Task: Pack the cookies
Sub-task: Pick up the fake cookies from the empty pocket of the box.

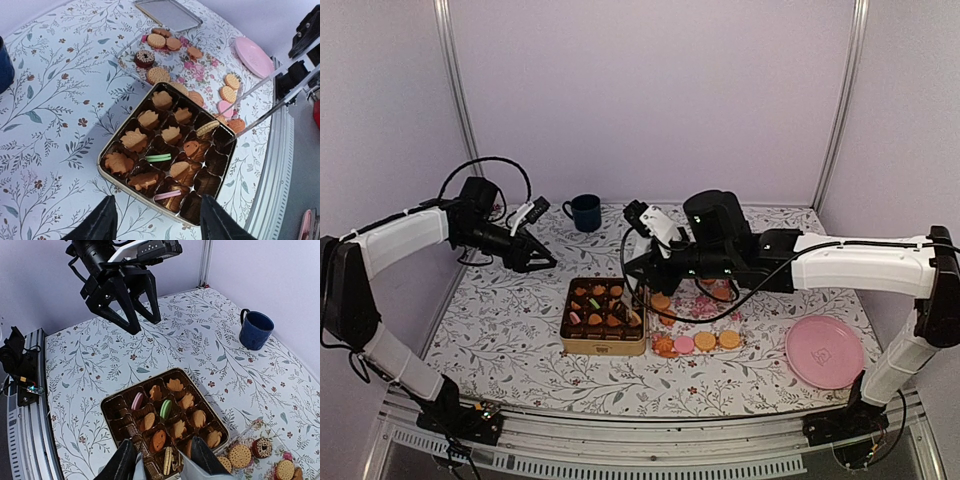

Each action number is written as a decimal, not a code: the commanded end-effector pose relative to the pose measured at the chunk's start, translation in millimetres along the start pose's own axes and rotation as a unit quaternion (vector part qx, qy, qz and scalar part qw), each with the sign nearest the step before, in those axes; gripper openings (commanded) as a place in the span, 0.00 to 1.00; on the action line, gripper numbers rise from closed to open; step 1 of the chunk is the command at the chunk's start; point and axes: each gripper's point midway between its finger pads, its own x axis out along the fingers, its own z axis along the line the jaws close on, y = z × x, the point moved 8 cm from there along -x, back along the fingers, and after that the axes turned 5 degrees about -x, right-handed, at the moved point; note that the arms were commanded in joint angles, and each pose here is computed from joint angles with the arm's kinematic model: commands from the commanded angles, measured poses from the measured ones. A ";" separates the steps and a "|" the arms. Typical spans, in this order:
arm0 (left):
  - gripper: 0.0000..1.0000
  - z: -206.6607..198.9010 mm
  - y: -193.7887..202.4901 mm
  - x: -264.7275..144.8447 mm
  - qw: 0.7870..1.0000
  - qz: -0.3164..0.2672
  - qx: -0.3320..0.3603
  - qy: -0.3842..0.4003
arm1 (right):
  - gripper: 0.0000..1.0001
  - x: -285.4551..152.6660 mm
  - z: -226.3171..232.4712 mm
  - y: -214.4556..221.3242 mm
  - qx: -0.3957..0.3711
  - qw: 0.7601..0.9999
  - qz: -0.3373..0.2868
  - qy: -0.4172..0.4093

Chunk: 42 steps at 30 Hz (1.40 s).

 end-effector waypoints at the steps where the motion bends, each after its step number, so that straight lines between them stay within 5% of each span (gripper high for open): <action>1: 0.57 6.7 13.6 -4.9 1.000 0.005 0.010 -0.022 | 0.37 0.0 -1.7 -13.5 -0.020 0.999 -0.014 0.033; 15: 0.56 15.4 51.2 7.3 0.999 0.045 0.000 -0.028 | 0.35 19.5 -1.1 -1.6 -0.030 0.999 0.000 0.035; 25: 0.54 12.3 61.1 20.4 0.999 0.050 -0.006 -0.006 | 0.13 10.7 -2.5 -8.0 -0.018 0.999 -0.009 0.041; 42: 0.50 -4.9 96.6 90.6 0.988 0.150 0.040 0.005 | 0.12 -10.3 -0.5 -5.8 0.036 0.998 -0.048 0.036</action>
